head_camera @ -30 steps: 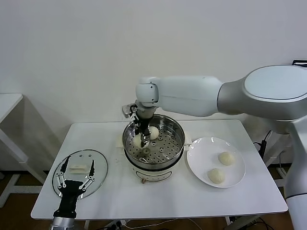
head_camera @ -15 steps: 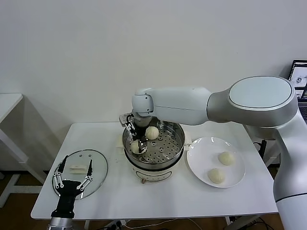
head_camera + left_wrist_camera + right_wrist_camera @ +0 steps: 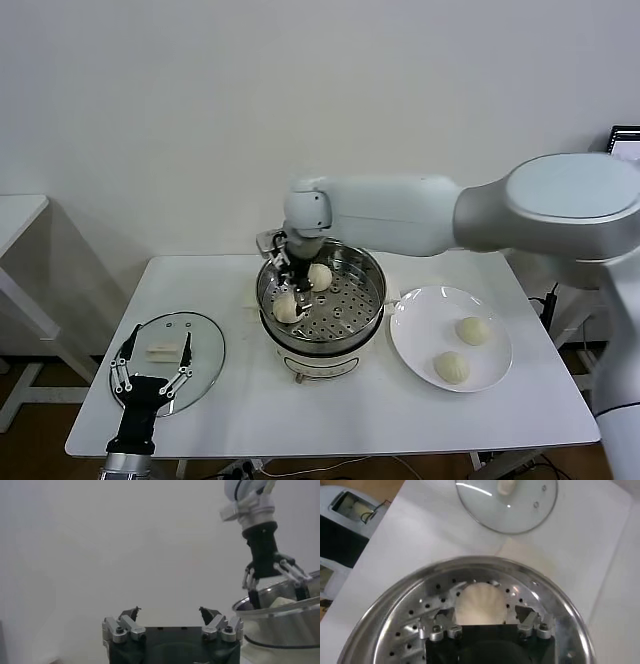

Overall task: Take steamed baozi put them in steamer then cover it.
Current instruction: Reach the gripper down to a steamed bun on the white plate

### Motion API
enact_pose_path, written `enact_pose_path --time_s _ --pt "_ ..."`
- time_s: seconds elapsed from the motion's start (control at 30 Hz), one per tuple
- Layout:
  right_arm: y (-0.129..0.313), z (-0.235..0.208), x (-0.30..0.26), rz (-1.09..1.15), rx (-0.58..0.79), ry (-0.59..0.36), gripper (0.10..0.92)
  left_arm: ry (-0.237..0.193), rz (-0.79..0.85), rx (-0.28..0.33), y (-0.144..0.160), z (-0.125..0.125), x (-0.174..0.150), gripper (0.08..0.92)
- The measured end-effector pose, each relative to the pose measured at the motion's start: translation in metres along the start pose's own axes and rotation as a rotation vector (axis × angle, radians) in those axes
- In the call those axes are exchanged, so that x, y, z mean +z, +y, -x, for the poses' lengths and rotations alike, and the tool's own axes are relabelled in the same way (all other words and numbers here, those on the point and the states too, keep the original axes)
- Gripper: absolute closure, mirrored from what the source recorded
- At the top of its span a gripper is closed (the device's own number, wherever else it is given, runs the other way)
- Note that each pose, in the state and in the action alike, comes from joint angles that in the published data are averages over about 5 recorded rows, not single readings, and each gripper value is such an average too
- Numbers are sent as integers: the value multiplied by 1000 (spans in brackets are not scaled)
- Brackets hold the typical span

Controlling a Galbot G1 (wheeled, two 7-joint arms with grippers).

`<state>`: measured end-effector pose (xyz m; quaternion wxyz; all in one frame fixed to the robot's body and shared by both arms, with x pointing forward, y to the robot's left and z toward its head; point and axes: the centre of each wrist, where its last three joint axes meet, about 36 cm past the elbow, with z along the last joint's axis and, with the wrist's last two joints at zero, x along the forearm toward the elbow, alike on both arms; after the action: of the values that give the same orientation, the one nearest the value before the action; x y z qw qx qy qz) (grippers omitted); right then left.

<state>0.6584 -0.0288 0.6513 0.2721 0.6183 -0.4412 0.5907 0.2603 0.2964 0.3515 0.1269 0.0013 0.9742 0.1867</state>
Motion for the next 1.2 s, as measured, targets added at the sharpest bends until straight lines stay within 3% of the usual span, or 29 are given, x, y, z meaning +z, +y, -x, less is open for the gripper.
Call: enact_pose_path --time_s 0.27,0.5,0.8,1.2 --pt "42 -67 103 85 -3 21 200 -5 3 18 -4 3 -1 177" --pt "100 -82 196 192 -34 31 200 -2 9 26 -6 1 -1 177" --pt "163 -26 260 289 -106 27 200 11 13 26 -8 -3 1 177" --pt "209 55 285 347 -174 29 200 24 19 25 -8 -7 3 177"
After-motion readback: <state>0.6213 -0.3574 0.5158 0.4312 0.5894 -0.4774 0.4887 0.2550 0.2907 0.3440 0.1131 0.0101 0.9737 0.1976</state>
